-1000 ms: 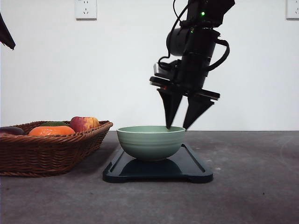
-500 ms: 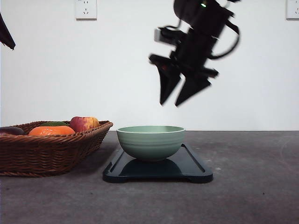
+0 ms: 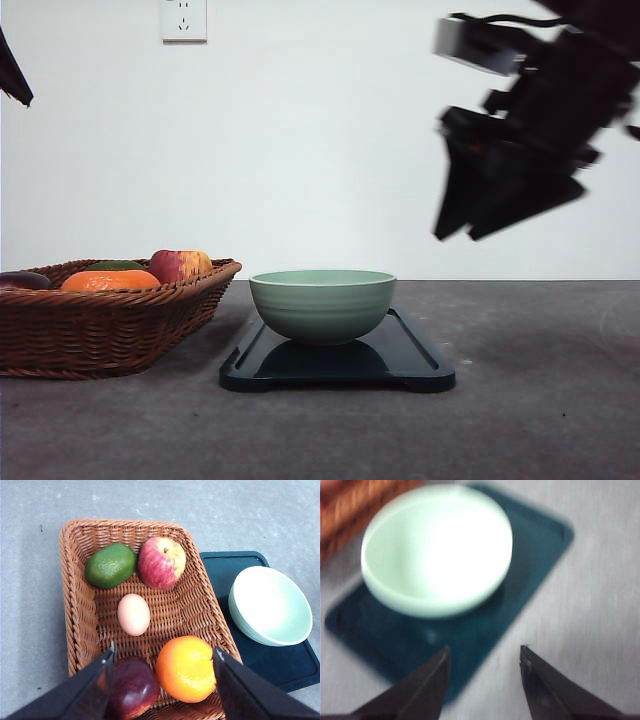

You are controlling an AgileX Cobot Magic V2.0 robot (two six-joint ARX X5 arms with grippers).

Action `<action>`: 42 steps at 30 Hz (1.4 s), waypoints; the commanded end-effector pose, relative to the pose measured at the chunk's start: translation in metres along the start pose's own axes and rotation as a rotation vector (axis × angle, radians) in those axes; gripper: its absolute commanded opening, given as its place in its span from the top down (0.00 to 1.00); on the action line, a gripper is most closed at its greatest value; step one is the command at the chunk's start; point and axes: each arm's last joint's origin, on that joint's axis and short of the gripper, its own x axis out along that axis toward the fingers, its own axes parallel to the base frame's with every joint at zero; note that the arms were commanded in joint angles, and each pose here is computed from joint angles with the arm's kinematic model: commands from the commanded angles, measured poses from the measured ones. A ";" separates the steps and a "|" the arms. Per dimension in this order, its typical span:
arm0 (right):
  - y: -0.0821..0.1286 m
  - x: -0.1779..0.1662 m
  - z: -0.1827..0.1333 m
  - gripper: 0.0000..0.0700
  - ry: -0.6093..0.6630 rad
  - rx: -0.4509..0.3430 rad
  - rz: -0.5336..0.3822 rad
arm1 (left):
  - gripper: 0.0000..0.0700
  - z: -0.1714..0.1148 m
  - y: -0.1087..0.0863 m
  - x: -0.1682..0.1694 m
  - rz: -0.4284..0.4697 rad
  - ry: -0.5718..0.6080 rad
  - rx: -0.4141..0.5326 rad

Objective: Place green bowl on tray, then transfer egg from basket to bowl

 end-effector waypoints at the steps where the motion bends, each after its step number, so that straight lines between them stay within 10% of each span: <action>1: 0.002 -0.009 -0.002 0.62 -0.037 -0.019 0.001 | 0.45 0.007 -0.002 -0.002 -0.012 -0.027 0.011; 16: 0.006 -0.055 -0.020 0.62 -0.125 -0.052 -0.084 | 0.45 0.012 -0.003 0.011 -0.014 -0.004 -0.038; 42: 0.004 -0.056 -0.020 0.62 -0.125 -0.044 -0.092 | 0.45 0.059 -0.026 0.183 0.297 0.511 -0.014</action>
